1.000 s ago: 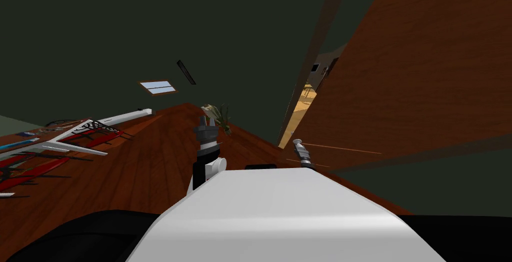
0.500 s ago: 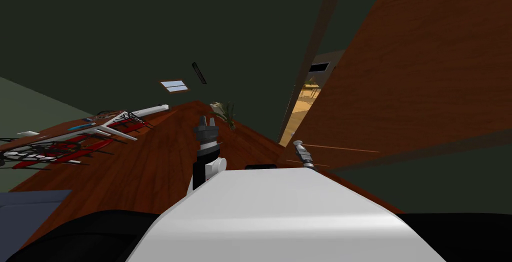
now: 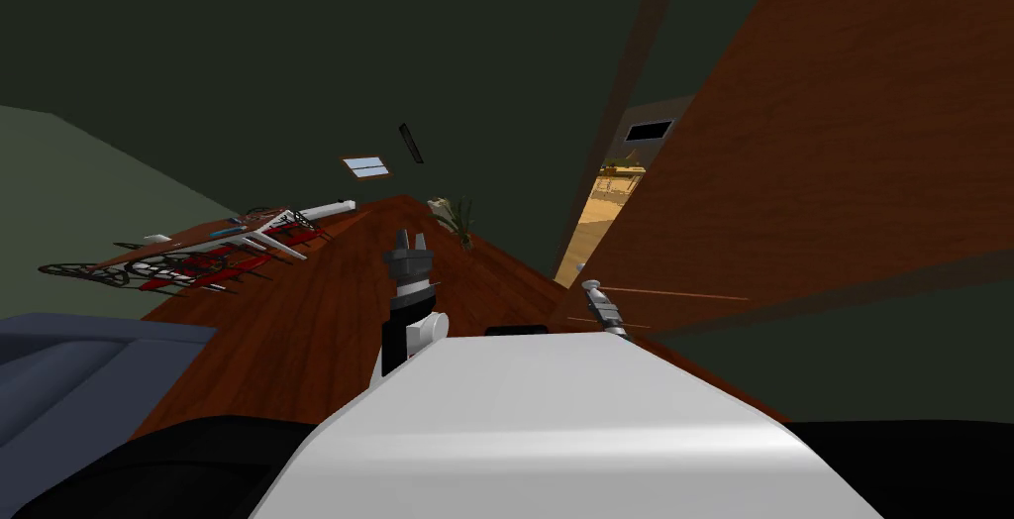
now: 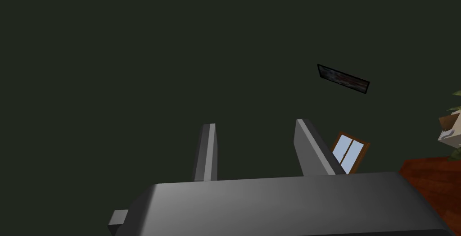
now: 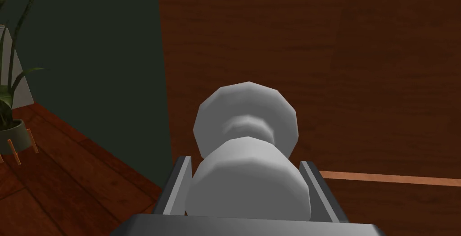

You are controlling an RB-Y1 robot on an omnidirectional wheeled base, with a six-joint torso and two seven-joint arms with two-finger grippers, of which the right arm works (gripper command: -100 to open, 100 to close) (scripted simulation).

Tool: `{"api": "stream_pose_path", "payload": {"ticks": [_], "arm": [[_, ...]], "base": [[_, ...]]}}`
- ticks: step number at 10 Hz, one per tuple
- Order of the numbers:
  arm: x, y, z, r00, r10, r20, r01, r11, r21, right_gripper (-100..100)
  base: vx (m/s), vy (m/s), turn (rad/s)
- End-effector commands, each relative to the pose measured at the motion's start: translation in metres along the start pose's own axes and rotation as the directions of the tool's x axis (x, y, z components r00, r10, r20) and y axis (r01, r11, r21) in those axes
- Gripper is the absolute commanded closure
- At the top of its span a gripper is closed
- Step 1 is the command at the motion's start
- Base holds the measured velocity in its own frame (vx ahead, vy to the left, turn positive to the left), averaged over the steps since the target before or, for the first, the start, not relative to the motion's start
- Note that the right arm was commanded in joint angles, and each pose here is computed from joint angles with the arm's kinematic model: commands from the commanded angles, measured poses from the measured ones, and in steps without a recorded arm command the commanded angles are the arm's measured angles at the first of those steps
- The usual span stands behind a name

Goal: Pull the door open

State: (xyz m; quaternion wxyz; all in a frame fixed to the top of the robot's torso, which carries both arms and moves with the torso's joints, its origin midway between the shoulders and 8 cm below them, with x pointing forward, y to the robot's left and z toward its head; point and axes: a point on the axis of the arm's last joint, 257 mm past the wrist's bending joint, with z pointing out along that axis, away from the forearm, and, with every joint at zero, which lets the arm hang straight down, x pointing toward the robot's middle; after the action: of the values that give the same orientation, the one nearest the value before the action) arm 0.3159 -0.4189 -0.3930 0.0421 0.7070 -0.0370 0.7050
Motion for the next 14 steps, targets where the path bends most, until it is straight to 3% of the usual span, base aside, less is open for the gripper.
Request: {"api": "stream_pose_path", "payload": {"ticks": [1,4,5,14], "arm": [[0.000,-0.002,-0.0062,1.000,0.004,-0.001,-0.004,1.000,0.025,100],[0.001,-0.003,-0.0152,1.000,0.007,-0.002,-0.007,0.998,0.064,100],[-0.001,-0.001,-0.0133,1.000,0.004,0.004,-0.004,0.999,0.054,100],[0.001,-0.003,-0.0224,1.000,0.007,-0.001,-0.007,0.992,0.123,100]], "base": [[-0.236,-0.028,0.127],[-0.255,-0.054,0.132],[-0.107,-0.012,0.020],[-0.210,-0.052,0.142]]}}
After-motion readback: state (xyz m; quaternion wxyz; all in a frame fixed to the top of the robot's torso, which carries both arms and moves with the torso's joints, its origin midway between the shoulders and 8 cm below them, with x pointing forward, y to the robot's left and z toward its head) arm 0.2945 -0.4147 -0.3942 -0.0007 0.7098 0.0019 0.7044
